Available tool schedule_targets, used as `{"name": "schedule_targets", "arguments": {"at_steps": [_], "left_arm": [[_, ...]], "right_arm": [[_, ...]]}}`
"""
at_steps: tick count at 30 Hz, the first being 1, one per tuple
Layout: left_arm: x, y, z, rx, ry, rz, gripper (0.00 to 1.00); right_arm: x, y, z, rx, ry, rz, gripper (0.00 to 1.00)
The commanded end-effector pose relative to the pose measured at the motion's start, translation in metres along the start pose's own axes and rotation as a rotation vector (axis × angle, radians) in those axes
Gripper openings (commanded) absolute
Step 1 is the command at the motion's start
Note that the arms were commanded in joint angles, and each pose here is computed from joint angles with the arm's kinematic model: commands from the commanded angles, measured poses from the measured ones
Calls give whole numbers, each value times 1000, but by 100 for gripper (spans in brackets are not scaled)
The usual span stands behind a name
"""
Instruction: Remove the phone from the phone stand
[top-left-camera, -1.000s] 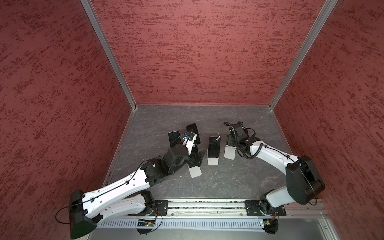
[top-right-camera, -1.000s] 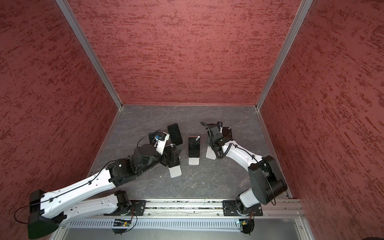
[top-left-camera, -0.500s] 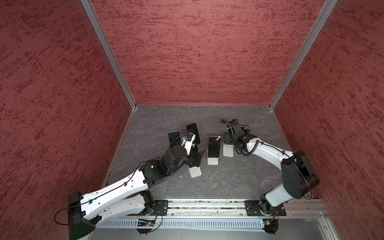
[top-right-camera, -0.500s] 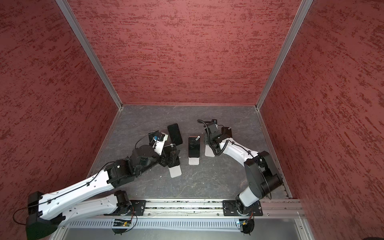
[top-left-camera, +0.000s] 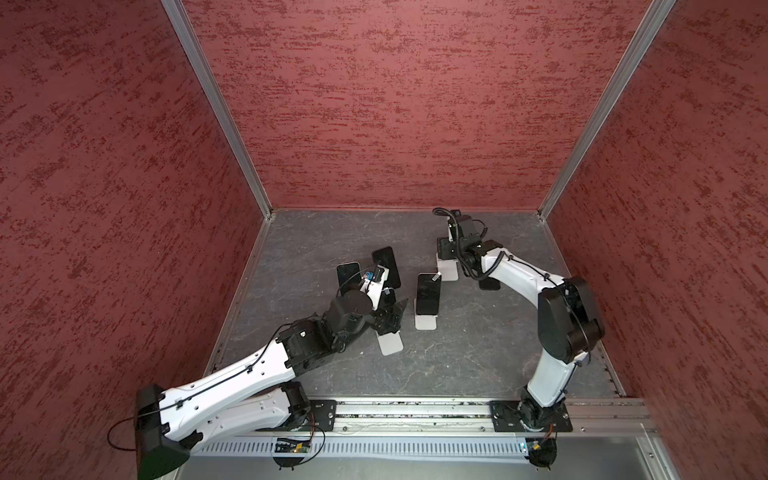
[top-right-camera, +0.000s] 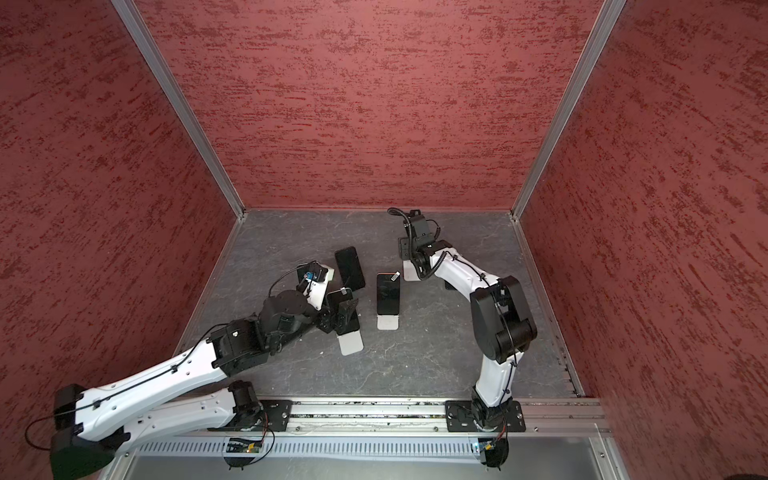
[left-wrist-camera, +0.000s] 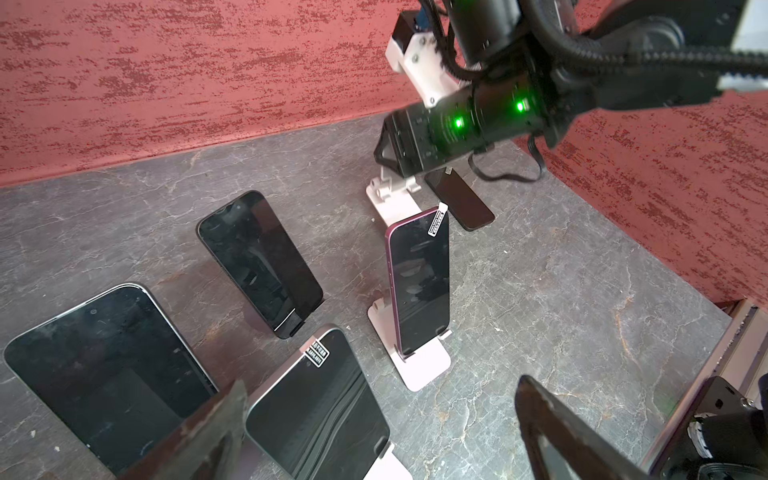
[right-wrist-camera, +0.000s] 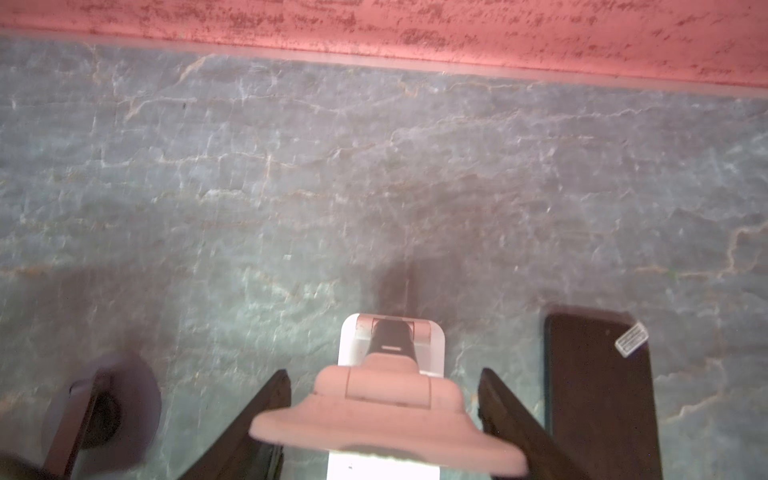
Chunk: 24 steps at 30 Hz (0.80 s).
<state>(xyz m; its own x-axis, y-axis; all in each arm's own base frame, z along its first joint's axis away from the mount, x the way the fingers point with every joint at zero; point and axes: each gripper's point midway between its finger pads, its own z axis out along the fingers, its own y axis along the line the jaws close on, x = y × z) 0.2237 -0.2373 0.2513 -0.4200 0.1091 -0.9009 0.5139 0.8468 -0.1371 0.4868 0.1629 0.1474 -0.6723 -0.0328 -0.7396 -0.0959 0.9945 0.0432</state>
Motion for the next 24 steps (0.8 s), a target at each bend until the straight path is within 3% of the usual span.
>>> {"name": "schedule_targets", "arguments": {"at_steps": [1, 15, 24], "left_arm": [[-1, 1, 0, -21, 9, 13, 99], [-3, -1, 3, -24, 6, 17, 100], [-3, 1, -1, -33, -1, 18, 100]], "right_arm": [[-30, -6, 5, -26, -53, -17, 55], [-42, -45, 46, -10, -37, 30, 55], [-28, -49, 65, -2, 10, 34, 57]]}}
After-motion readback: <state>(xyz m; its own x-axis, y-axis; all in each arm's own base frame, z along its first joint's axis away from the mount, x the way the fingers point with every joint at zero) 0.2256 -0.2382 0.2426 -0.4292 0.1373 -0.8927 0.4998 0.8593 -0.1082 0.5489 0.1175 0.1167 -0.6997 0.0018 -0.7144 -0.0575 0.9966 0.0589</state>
